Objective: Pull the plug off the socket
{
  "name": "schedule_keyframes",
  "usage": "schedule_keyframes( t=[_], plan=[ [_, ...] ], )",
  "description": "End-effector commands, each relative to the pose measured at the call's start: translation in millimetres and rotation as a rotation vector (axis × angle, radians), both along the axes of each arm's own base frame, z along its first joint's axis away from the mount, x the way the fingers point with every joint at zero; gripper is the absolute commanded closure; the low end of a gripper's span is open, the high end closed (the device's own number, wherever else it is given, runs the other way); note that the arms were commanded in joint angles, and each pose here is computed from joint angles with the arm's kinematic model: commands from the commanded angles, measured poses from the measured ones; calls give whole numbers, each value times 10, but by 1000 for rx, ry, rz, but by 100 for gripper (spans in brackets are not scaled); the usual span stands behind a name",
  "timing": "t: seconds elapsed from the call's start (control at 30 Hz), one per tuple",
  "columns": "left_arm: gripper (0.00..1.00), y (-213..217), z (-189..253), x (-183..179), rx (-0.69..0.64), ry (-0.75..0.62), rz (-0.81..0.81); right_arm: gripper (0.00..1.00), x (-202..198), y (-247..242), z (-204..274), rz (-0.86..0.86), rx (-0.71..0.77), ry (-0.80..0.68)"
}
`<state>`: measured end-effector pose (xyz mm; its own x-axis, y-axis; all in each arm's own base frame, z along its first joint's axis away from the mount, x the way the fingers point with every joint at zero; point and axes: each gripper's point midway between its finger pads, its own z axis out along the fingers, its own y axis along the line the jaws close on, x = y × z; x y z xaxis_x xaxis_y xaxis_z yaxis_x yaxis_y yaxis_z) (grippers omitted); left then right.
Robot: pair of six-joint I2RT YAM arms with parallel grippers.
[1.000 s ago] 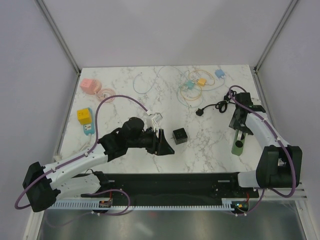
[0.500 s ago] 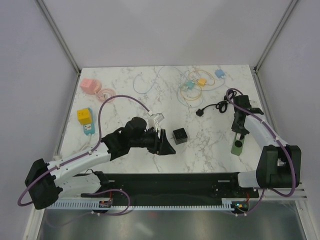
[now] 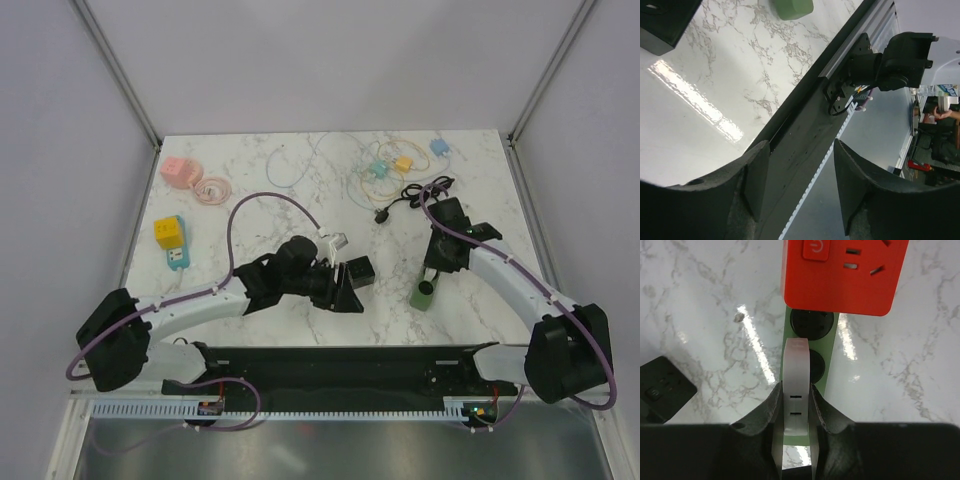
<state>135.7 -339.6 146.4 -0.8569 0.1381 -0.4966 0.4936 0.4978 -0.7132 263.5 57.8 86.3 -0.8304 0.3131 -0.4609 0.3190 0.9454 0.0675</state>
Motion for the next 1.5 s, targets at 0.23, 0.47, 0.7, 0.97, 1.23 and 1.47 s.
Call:
schedule_keyframes(
  t=[0.23,0.47,0.7,0.97,1.23,1.47],
  plan=[
    [86,-917,58,35,-133,9,-94,100,-79,619,7,100,135,-98],
    [98,-1298,-291,165,-104,51,-36,100,-92,641,-14,117,123,-110],
    [98,-1506,-530,346,-93,51,32,100,-92,648,19,129,126,-123],
    [98,-1710,-796,531,-50,60,77,100,-96,655,61,137,133,-137],
    [98,-1477,-1586,564,156,191,232,100,-67,642,233,136,134,-169],
    [98,-1343,-1928,529,271,250,274,100,1,480,628,122,52,-229]
  ],
)
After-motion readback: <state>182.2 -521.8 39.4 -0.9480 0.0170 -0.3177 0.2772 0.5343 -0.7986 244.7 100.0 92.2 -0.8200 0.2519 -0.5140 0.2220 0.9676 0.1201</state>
